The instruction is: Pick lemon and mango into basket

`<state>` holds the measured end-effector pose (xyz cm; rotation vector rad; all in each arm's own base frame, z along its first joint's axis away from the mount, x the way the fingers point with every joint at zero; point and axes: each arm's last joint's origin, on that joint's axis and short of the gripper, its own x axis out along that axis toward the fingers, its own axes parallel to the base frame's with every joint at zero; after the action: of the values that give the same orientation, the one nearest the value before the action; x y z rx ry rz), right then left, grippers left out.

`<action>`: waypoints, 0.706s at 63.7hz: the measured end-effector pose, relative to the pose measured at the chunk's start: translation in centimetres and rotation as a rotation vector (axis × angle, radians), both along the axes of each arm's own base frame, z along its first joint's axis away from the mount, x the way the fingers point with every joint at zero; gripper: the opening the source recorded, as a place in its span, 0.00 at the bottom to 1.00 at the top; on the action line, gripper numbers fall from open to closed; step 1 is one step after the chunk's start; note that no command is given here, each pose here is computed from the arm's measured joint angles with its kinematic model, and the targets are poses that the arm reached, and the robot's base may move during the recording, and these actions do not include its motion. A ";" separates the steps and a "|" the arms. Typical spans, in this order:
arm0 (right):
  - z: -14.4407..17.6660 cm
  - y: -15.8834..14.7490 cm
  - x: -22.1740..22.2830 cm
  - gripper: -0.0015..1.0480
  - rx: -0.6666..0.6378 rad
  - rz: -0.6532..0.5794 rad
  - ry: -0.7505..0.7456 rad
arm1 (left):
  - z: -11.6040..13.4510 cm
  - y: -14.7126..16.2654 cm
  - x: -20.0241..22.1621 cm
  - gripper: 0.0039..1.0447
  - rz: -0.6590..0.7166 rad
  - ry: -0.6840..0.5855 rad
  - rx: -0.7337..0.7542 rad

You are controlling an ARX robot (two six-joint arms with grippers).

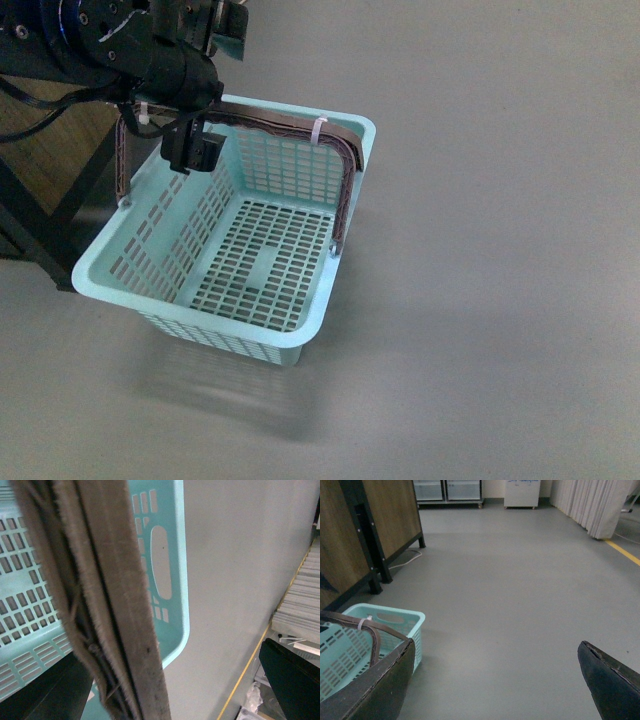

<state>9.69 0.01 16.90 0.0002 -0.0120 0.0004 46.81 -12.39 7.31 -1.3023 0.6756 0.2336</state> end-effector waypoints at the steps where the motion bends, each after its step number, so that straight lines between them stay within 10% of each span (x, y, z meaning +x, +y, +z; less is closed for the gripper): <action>1: 0.0 0.0 0.0 0.92 0.000 0.000 0.000 | 0.0 -0.1 0.2 0.91 -0.002 0.002 0.005; 22: 0.0 0.0 0.0 0.92 0.000 0.000 0.000 | -1.8 -0.8 1.4 0.18 0.027 0.179 0.011; 36: 0.0 0.0 0.0 0.92 0.000 0.000 0.000 | -0.6 -1.2 -0.7 0.16 0.027 0.155 -0.027; 45: 0.0 0.0 0.0 0.92 0.000 0.000 0.000 | 4.4 -1.0 -4.7 0.16 0.025 0.081 -0.074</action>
<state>9.69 0.01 16.90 0.0006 -0.0120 0.0008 42.13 -13.34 11.70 -1.3783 0.7430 0.2854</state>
